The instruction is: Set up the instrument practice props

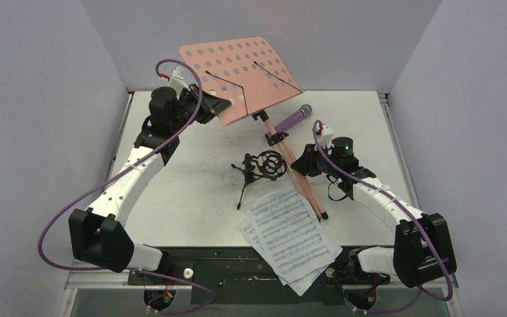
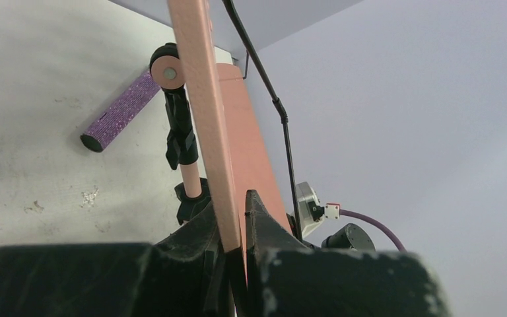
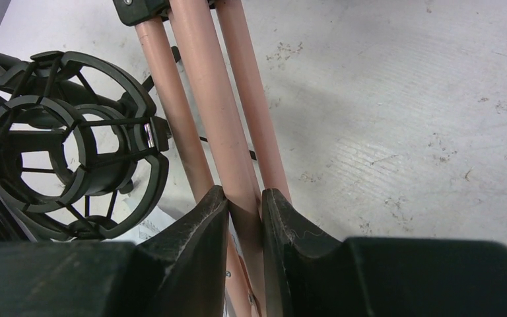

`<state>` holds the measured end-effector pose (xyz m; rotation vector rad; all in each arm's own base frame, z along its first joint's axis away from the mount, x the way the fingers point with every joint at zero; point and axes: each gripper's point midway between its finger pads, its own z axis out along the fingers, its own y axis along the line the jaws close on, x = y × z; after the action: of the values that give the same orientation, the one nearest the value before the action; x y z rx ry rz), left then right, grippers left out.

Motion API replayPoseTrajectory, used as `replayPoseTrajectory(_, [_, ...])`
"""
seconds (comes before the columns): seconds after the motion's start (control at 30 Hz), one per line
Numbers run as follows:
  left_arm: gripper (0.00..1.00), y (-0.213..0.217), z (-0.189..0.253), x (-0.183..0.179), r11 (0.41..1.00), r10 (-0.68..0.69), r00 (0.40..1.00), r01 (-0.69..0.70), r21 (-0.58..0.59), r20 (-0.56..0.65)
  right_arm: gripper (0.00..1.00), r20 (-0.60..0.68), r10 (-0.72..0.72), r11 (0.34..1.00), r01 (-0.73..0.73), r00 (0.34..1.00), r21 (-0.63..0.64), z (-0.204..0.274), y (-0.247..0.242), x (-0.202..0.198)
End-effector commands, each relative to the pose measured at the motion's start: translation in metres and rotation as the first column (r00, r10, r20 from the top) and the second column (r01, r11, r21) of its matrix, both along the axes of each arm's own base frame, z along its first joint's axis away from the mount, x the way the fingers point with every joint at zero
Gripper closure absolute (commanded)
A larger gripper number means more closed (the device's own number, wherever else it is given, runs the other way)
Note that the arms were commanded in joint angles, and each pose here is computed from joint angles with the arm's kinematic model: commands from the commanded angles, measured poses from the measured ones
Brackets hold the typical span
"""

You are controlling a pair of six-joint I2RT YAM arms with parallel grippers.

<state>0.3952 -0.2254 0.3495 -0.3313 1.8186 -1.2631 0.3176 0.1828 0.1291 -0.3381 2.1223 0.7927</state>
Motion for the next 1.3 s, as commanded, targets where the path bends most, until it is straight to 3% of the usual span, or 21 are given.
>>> replayPoseTrajectory(0.0, [1.0, -0.042, 0.138, -0.076, 0.953, -0.26, 0.849, 0.301, -0.017, 0.461, 0.95, 0.097, -0.101, 0.995, 0.101, 0.99, 0.002, 0.033, -0.009, 0.027])
replayPoseTrajectory(0.47, [1.0, -0.058, 0.203, -0.143, 0.932, -0.295, 0.722, 0.361, 0.022, 0.627, 0.95, 0.179, -0.223, 0.975, 0.222, 0.958, 0.029, 0.07, -0.026, 0.055])
replayPoseTrajectory(0.93, [1.0, -0.07, 0.246, -0.197, 0.867, -0.376, 0.599, 0.497, 0.041, 0.707, 0.95, 0.249, -0.294, 0.955, 0.272, 0.923, 0.119, 0.114, -0.038, 0.09])
replayPoseTrajectory(1.27, [1.0, -0.071, 0.267, -0.222, 0.826, -0.405, 0.538, 0.563, 0.043, 0.739, 0.95, 0.257, -0.334, 0.937, 0.29, 0.907, 0.194, 0.12, -0.037, 0.115])
